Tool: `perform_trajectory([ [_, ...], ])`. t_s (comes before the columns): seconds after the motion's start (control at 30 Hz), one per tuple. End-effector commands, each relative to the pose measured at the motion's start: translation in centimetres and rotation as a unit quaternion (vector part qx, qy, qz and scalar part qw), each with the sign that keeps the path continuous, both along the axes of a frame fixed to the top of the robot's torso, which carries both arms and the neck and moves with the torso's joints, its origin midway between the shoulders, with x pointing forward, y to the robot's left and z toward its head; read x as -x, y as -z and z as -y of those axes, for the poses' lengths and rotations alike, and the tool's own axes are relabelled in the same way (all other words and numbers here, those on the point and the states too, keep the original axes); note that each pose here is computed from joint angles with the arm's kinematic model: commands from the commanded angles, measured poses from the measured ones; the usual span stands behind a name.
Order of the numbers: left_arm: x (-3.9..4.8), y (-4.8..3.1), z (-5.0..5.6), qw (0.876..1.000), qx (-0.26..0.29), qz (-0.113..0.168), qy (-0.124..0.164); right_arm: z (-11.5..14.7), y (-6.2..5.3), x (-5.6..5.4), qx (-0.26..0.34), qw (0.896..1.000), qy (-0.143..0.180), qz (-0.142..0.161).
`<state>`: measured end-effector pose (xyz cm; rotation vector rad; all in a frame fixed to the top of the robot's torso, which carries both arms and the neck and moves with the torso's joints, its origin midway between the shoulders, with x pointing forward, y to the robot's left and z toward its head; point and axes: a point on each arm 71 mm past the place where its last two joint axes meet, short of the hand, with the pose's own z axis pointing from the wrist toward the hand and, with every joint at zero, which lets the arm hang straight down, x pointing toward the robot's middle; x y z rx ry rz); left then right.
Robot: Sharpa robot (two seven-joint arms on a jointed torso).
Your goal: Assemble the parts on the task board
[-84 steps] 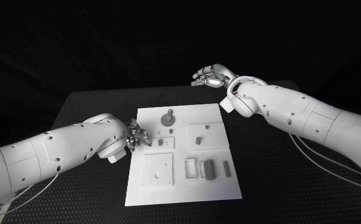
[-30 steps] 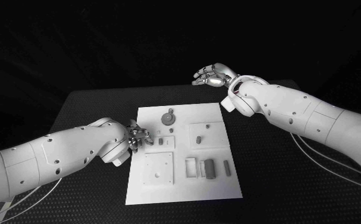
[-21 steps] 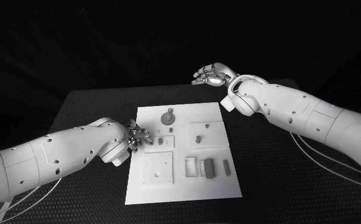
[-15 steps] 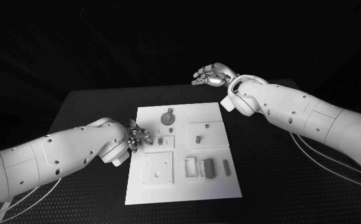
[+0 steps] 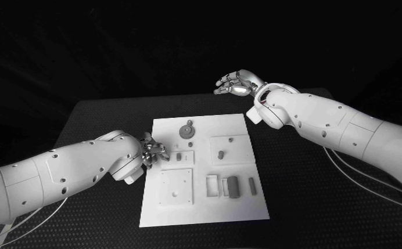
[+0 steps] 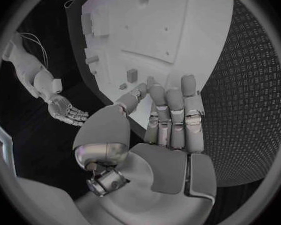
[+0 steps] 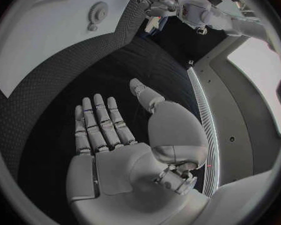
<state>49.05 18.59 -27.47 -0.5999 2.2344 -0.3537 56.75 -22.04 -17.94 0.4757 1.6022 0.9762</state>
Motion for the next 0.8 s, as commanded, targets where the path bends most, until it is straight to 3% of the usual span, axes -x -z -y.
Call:
perform_trajectory([
  [0.03,0.0,0.06,-0.03,1.0,-0.008,0.002,0.005,-0.14,0.0,0.06,-0.001,1.0,-0.008,0.0],
  [0.8,0.23,0.23,0.33,1.0,-0.012,-0.013,0.025,-0.2,0.11,0.07,-0.001,1.0,-0.008,-0.002],
])
